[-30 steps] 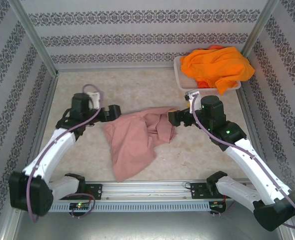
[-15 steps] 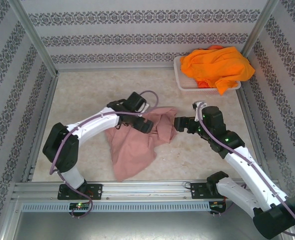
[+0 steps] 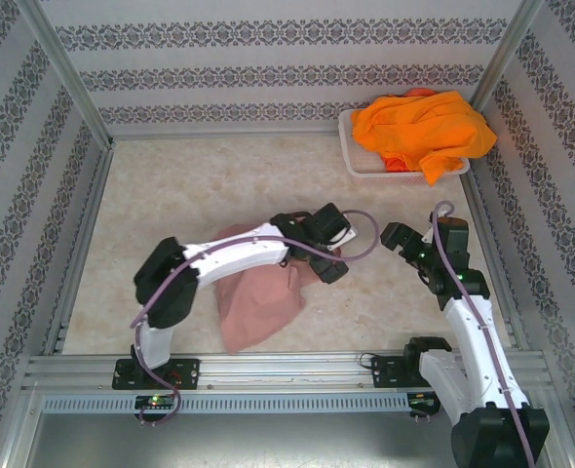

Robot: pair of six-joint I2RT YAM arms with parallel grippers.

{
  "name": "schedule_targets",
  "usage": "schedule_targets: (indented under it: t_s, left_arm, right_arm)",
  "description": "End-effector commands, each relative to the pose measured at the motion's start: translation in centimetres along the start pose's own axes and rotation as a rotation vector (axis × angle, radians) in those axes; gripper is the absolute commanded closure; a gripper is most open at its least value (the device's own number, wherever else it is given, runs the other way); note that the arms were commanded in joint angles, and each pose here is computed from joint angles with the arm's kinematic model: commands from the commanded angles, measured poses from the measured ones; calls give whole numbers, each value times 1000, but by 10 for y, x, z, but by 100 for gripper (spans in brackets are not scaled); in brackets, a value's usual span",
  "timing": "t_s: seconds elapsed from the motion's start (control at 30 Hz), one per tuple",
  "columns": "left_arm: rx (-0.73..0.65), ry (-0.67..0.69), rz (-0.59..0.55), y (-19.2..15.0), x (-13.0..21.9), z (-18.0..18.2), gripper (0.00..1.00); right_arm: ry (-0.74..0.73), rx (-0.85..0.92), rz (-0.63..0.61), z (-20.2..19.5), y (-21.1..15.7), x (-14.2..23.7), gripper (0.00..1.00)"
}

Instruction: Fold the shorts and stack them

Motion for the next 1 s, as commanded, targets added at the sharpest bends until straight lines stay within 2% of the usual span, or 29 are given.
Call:
schedule_targets:
  t_s: [0.0, 0.13, 0.2, 0.33, 0.43, 0.47, 0.53, 0.6, 0.77, 0.87, 0.97]
  left_arm:
    - [-58, 30, 124, -8, -26, -5, 1]
    - [-49, 112, 196, -16, -56, -2, 5]
    - [-41, 143, 213, -20, -65, 0, 13]
    - [-14, 167, 203, -23, -74, 6, 53]
    - [22, 152, 154, -17, -66, 11, 82]
    - [33, 143, 118, -12, -59, 13, 90]
    - [51, 121, 14, 4, -37, 15, 100]
    - [64, 95, -113, 23, -5, 18, 100]
    - [93, 18, -480, 68, 100, 33, 100]
    - [171, -46, -670, 73, 157, 57, 100]
    - [291, -86, -792, 56, 189, 93, 100]
  right_arm:
    - [40, -38, 33, -2, -4, 2, 2]
    - [43, -45, 36, -4, -4, 2, 2]
    - [43, -48, 39, -5, -5, 1, 2]
    - [44, -52, 44, -7, -7, 0, 2]
    - [45, -51, 43, -8, -8, 0, 2]
    - [50, -47, 42, -8, -8, 1, 2]
    - [62, -37, 32, -6, -7, 4, 2]
    - [79, -17, 13, -3, -5, 8, 2]
    - [164, 54, -73, 12, 3, 31, 2]
    - [225, 109, -136, 22, 7, 49, 2]
    - [275, 157, -182, 30, 9, 64, 2]
Point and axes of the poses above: each hand's point on the last joint's axis, 136 mm out from that joint toward the fingers, its own x axis back along the fingers, its own z axis along the line the jaws close on, y = z × x, the point moved 10 cm from there along x, back along the fingers, and after that the axes turned 8 degrees about -x, right-handed, at the moved point
